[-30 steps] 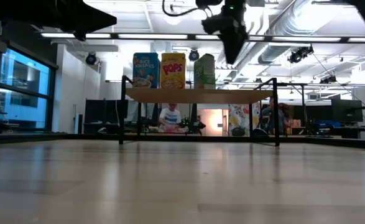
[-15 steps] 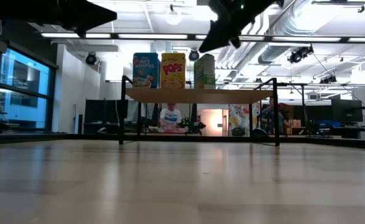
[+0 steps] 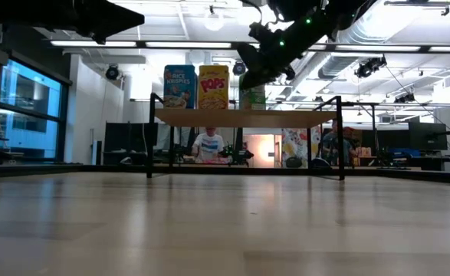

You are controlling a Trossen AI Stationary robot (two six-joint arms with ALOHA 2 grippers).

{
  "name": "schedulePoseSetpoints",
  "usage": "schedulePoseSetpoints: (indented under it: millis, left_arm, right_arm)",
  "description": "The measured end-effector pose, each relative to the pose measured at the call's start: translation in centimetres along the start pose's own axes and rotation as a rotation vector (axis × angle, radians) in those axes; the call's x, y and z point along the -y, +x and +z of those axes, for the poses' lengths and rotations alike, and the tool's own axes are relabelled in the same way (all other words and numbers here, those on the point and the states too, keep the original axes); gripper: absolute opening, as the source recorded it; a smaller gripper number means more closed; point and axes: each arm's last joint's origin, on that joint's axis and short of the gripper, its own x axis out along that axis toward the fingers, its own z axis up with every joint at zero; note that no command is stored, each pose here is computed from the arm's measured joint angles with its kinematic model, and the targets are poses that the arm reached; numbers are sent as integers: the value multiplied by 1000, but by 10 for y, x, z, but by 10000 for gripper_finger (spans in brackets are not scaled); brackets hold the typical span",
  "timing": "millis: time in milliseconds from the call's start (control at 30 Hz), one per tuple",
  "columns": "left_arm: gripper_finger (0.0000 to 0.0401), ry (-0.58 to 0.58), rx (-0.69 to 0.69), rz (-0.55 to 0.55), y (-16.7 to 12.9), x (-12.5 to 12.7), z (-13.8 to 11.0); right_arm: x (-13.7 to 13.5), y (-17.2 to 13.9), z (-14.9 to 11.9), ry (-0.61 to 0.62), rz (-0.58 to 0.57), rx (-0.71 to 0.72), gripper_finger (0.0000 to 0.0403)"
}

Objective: Stack cereal on shelf
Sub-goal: Put the right green cereal box on the shelf

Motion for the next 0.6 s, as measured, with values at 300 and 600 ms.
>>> schedulePoseSetpoints:
  millis: [300,600]
  left_arm:
    - [0,0,0,0,0,0,0]
    - [0,0,-1,0,0,0,0]
  right_arm:
    - [6,2,7,36,-71,69,0]
    - [14,4,6,48,-142,58,0]
